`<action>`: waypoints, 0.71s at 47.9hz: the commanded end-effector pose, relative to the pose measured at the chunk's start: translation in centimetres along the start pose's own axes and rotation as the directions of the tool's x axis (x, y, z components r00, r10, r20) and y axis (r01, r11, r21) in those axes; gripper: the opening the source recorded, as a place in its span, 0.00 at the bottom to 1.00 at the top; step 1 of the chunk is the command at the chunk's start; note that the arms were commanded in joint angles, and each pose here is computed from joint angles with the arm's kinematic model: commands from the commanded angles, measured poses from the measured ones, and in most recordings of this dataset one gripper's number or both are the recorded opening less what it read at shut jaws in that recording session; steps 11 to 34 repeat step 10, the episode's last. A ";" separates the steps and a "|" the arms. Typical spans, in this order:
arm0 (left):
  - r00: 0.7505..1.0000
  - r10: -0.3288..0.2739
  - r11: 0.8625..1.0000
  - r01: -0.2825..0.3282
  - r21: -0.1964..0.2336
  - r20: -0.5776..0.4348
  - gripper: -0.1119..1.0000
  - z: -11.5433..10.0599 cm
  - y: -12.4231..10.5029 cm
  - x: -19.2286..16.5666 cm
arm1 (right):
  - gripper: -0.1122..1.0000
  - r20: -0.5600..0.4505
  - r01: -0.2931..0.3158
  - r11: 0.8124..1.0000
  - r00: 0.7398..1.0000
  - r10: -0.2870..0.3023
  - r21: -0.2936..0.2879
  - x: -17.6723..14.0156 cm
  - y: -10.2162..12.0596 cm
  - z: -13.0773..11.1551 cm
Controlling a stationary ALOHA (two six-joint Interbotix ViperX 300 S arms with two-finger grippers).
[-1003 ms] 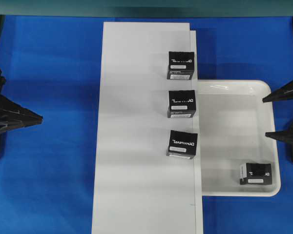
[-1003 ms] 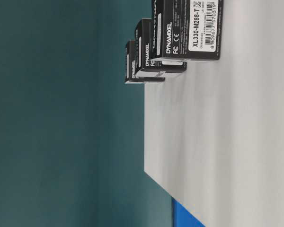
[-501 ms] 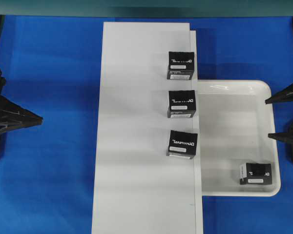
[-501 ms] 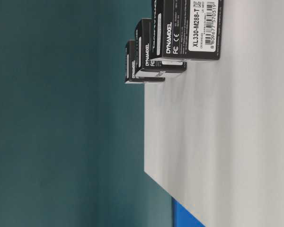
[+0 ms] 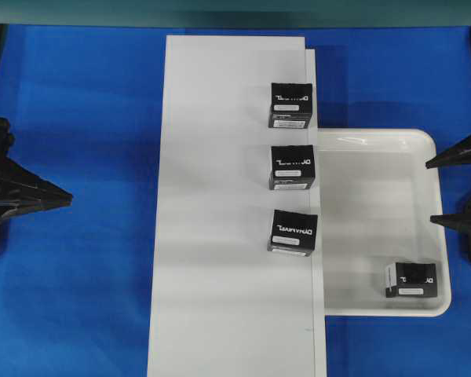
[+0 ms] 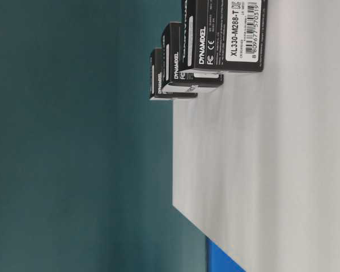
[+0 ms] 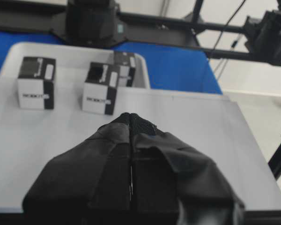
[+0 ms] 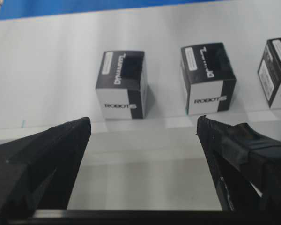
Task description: Place the box from the white plastic tray onto the white base.
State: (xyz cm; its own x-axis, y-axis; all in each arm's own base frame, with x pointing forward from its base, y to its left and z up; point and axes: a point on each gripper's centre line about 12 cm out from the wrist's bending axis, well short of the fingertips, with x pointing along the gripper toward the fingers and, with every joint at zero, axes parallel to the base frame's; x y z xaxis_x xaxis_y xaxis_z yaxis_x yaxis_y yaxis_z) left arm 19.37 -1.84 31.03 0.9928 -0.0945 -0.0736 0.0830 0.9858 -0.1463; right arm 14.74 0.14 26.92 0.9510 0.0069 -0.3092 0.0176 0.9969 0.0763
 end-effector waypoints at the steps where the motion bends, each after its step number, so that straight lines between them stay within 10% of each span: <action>1: 1.000 -0.004 1.000 0.004 0.000 0.007 0.03 0.3 -0.1 0.1 | 0.98 0.006 0.001 1.000 1.000 -0.001 0.000 0.0 0.0 0.2; 34: 1.000 -0.003 1.000 0.003 0.016 0.001 0.03 0.1 -0.1 0.1 | 0.98 0.000 0.001 1.000 1.000 -0.001 0.000 0.1 0.0 -0.2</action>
